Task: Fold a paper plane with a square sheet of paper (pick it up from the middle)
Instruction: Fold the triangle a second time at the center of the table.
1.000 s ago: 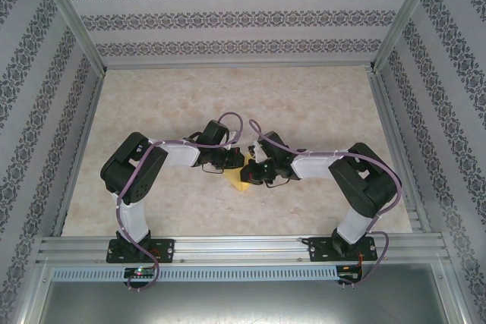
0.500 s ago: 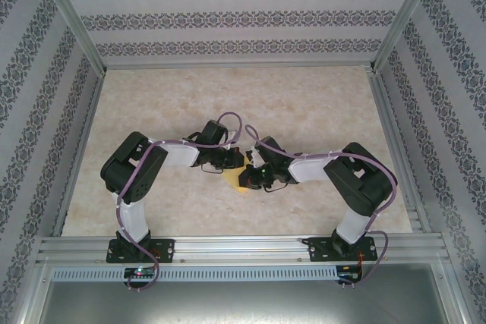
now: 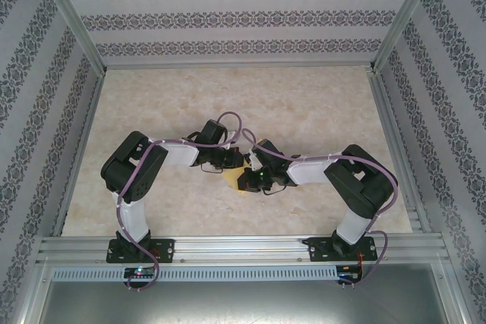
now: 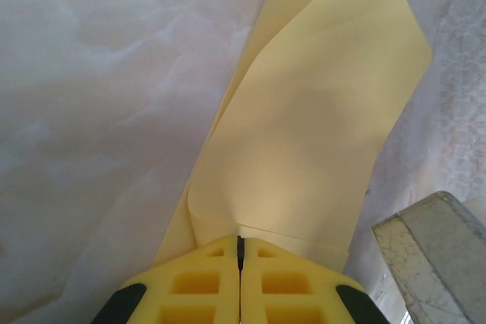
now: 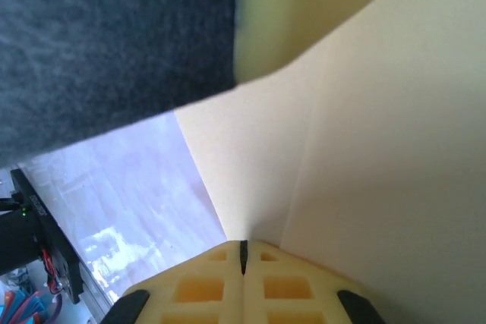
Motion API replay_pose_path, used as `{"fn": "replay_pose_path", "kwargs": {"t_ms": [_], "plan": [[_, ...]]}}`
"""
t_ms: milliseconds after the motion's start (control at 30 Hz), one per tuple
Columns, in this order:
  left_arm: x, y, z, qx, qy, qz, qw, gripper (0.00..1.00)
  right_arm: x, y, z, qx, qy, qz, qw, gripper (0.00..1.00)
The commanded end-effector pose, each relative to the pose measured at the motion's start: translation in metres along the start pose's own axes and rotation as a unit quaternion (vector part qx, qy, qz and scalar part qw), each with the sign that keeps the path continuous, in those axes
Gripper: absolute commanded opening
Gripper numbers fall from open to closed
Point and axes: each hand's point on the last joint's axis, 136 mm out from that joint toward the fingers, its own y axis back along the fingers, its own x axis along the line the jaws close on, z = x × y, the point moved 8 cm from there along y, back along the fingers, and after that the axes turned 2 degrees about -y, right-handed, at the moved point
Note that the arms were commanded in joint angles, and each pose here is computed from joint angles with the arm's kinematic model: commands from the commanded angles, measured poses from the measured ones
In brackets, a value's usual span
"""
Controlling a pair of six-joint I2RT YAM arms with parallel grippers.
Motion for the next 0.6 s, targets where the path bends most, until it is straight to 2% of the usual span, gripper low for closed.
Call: {"fn": "replay_pose_path", "kwargs": {"t_ms": [0,567], "plan": [[0.055,-0.016,-0.048,0.086,0.057,0.107,0.989,0.08,-0.009,0.0,-0.019,0.028,-0.001,-0.025,0.999,0.04],[0.057,-0.018,-0.05,0.094,0.056,0.11,0.988,0.08,-0.003,-0.001,-0.03,0.039,0.012,-0.024,0.999,0.04]]}}
